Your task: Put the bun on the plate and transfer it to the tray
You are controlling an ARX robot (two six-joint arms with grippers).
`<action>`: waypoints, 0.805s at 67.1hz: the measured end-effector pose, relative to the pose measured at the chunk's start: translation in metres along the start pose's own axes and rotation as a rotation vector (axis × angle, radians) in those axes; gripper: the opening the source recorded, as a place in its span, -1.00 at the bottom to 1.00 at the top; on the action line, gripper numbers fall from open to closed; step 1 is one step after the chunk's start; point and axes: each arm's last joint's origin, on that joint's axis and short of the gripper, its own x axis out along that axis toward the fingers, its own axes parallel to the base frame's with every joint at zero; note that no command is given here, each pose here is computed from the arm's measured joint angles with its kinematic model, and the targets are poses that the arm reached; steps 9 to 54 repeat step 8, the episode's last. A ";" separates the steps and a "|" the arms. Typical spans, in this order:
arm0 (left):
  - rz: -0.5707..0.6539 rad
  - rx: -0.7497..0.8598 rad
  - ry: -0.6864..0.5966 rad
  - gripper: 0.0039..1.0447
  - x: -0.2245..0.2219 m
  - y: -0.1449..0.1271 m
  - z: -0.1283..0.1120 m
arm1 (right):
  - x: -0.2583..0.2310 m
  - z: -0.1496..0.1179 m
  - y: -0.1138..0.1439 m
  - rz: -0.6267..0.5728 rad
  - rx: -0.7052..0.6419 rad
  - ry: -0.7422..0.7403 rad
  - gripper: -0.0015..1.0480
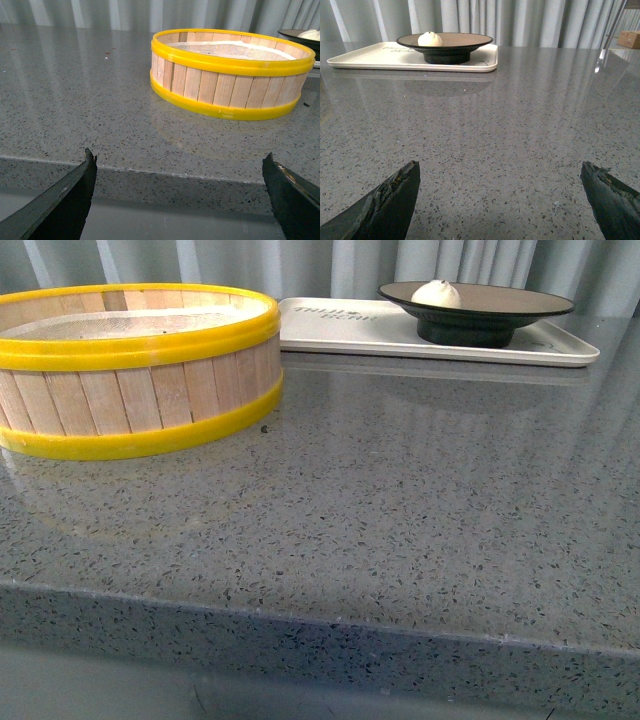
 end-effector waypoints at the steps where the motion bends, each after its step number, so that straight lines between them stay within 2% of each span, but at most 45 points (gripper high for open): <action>1: 0.000 0.000 0.000 0.88 0.000 0.000 0.000 | 0.000 0.000 0.000 0.000 0.000 0.000 0.84; 54: 0.000 0.000 0.000 0.88 0.000 0.000 0.000 | 0.000 0.000 0.000 0.000 0.000 0.000 0.84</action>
